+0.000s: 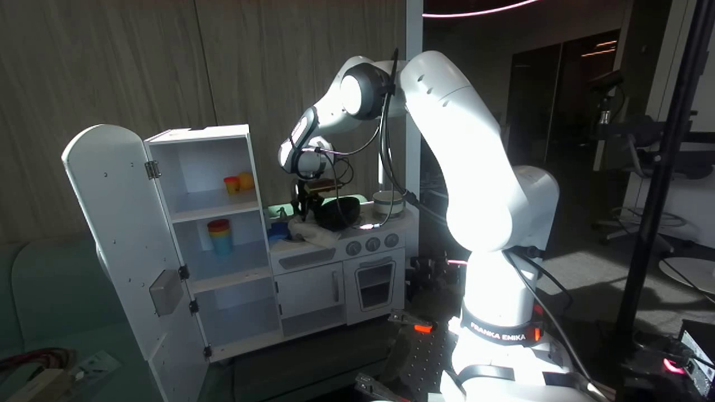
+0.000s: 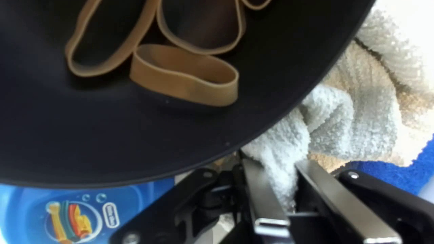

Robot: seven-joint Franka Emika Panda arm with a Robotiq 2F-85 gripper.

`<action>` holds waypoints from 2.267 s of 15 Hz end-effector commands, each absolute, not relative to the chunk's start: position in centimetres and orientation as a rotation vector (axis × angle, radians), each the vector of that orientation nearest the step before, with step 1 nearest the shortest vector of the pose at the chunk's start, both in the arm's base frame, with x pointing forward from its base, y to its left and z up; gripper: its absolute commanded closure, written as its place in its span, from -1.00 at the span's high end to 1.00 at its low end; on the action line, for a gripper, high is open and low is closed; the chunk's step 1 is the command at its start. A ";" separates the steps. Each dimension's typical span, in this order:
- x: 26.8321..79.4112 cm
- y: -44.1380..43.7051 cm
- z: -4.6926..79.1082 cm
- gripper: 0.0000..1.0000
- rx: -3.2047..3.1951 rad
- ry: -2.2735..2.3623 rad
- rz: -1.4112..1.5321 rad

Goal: Use the towel to wipe the sink then place it back on top of the cabinet.

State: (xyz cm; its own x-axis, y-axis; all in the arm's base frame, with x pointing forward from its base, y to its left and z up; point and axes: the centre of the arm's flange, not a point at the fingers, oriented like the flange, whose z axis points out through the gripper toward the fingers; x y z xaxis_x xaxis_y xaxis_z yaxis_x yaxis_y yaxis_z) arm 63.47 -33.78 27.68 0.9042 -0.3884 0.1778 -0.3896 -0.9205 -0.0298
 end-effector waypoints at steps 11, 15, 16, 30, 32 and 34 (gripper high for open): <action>62.2 -32.8 30.1 -0.95 3.051 -0.601 0.373; 63.2 -32.8 27.1 -0.95 3.081 -0.578 0.270; 63.4 -32.9 26.1 -0.95 3.090 -0.581 0.235; 63.2 -32.7 27.8 -0.95 3.066 -0.574 0.314; 63.2 -33.6 26.4 -0.95 3.071 -0.618 0.213; 62.9 -33.6 24.5 -0.95 3.098 -0.615 0.072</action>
State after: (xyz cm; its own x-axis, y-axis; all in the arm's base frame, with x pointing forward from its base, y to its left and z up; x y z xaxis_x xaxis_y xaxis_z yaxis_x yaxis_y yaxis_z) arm 62.69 -33.14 25.95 0.9194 -0.3731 0.1247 -0.3707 -0.9278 -0.0429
